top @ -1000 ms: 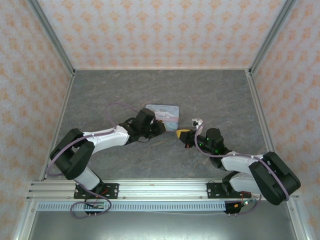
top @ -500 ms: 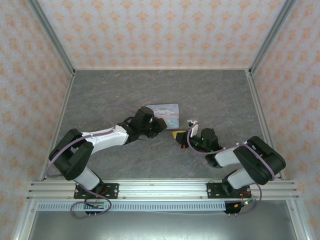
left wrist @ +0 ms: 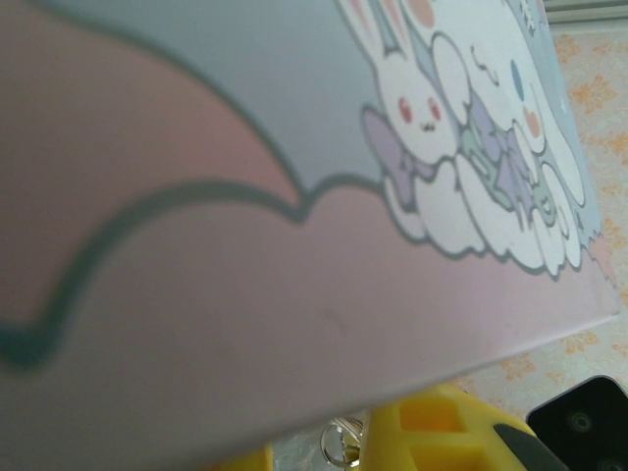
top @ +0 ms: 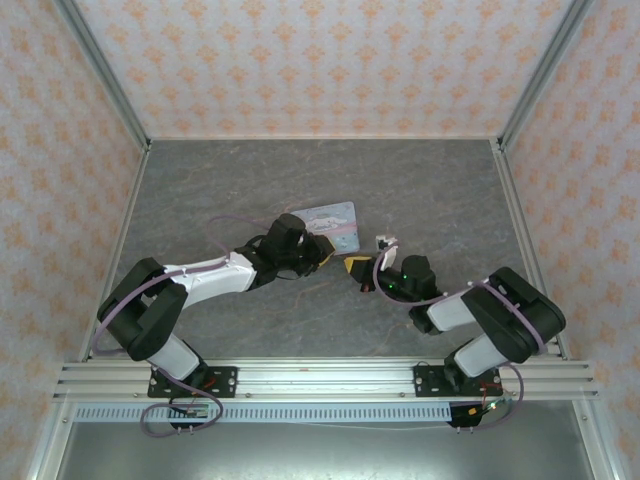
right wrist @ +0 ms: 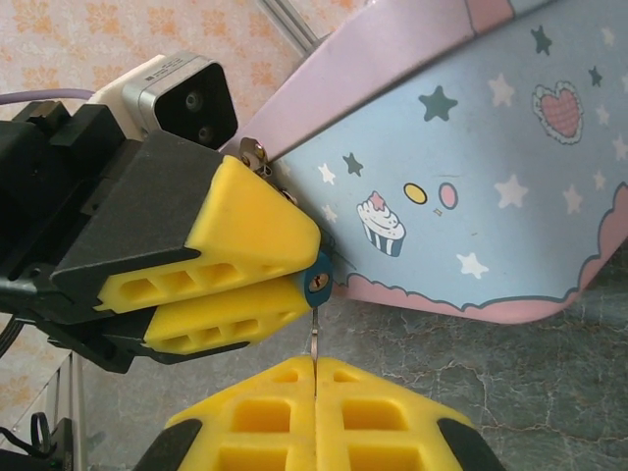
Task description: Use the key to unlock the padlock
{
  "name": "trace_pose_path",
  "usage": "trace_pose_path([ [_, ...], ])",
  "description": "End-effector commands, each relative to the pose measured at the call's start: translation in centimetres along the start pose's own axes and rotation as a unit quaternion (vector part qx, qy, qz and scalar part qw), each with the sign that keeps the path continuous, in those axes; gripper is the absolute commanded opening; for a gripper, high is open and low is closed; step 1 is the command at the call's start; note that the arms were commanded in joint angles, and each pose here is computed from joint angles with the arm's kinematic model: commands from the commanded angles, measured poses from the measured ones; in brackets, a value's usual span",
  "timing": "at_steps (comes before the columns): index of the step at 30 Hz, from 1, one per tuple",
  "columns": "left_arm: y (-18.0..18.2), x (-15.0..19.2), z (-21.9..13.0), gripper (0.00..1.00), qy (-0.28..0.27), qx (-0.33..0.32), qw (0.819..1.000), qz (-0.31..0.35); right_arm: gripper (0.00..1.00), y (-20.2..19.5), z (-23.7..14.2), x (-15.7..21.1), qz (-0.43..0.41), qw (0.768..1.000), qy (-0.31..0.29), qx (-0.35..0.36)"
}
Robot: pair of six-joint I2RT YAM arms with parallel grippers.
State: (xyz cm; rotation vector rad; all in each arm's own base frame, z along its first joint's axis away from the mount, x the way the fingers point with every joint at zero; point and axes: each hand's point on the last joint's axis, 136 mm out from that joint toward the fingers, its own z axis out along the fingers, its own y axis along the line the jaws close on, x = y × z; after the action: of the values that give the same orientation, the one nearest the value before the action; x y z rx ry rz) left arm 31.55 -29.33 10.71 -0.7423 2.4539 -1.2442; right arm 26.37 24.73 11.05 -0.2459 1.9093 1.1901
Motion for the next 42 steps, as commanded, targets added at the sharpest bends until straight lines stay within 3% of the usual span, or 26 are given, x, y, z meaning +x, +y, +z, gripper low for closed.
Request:
trace_pose_path([
  [1, -2.3, -0.1, -0.9, 0.03, 0.004, 0.044, 0.999, -0.005, 0.0, 1.3, 0.6, -2.0, -0.007, 0.999, -0.033, -0.025],
  [28, -2.7, 0.3, -1.1, 0.02, 0.014, 0.048, 0.999, -0.005, 0.0, 1.3, 1.5, -1.5, 0.011, 0.999, -0.025, -0.046],
  [42, -2.3, 0.1, -1.2, 0.02, 0.009, 0.04, 0.999, -0.006, 0.0, 0.8, 0.7, -1.2, 0.003, 0.999, -0.026, -0.024],
])
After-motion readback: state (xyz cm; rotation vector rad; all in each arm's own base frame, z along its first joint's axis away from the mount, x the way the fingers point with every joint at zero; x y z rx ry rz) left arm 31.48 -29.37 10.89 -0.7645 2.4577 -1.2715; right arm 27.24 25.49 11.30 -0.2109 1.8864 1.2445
